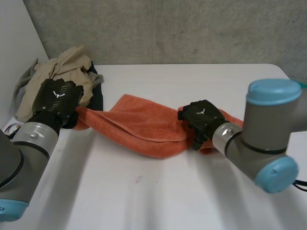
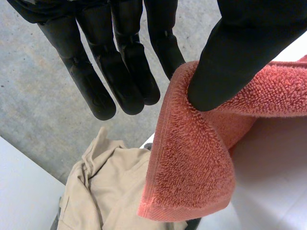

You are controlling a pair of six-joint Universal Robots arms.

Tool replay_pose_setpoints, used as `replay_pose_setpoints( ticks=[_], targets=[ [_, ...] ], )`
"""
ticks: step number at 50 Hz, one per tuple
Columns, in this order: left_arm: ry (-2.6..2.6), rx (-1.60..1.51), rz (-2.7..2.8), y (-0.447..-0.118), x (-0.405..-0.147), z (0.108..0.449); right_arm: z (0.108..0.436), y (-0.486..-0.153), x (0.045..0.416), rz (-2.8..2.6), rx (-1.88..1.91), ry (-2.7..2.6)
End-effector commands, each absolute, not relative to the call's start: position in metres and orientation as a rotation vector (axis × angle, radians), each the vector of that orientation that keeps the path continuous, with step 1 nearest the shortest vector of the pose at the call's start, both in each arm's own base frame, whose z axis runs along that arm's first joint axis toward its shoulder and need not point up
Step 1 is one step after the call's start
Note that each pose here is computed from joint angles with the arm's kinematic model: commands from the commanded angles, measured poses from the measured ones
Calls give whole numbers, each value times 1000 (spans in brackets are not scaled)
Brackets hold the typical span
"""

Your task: Fold the laundry.

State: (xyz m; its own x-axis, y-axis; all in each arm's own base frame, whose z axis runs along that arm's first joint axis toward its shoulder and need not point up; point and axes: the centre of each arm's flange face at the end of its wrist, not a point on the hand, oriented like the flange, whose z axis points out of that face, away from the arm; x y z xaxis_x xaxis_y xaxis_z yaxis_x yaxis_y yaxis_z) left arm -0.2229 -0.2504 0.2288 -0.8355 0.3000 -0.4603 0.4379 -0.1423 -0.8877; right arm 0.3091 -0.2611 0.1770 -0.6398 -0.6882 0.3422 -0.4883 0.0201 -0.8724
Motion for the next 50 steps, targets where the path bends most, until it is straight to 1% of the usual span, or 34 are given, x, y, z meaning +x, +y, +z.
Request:
replay_pose_setpoints(
  ticks=[1, 7, 14, 21, 25, 29, 30, 32, 33, 36, 37, 38, 39, 40, 43, 44, 47, 48, 50],
  targets=[
    [1982, 855, -2143, -252, -221, 231, 166, -280, 310, -1873, -1188, 2180],
    [1982, 856, -2144, -255, -219, 231, 168, -281, 300, -1884, -1193, 2228],
    [1987, 871, -2135, -259, -219, 227, 152, -285, 291, -1805, -1263, 2285],
    [2010, 884, -2098, -266, -219, 217, 126, -298, 290, -1781, -1398, 2318],
    [2007, 907, -2081, -276, -220, 212, 126, -307, 293, -1817, -1465, 2305],
    [1924, 921, -2120, -301, -225, 218, 151, -329, 299, -1980, -1472, 2231],
    [1849, 905, -2164, -315, -227, 228, 173, -343, 300, -2108, -1423, 2178],
    [1759, 868, -2218, -331, -229, 243, 200, -360, 300, -2262, -1341, 2101],
    [1658, 803, -2277, -347, -228, 263, 230, -375, 299, -2414, -1240, 2009],
    [1482, 675, -2382, -367, -226, 301, 275, -393, 294, -2619, -1047, 1834],
    [1365, 573, -2446, -375, -222, 330, 306, -402, 289, -2740, -900, 1680],
    [1314, 520, -2475, -377, -220, 344, 320, -405, 286, -2783, -827, 1603],
    [1225, 412, -2518, -380, -214, 369, 343, -408, 280, -2840, -702, 1462],
    [1189, 360, -2538, -380, -211, 380, 355, -409, 276, -2863, -642, 1389],
    [1143, 244, -2578, -376, -202, 402, 377, -412, 264, -2867, -514, 1228],
    [1152, 239, -2583, -374, -201, 403, 378, -411, 263, -2851, -513, 1219],
    [1246, 285, -2579, -369, -200, 389, 372, -413, 258, -2777, -554, 1232],
    [1322, 330, -2553, -367, -200, 374, 362, -415, 254, -2725, -583, 1285],
    [1398, 375, -2525, -362, -199, 358, 350, -415, 252, -2669, -614, 1348]
  ],
)
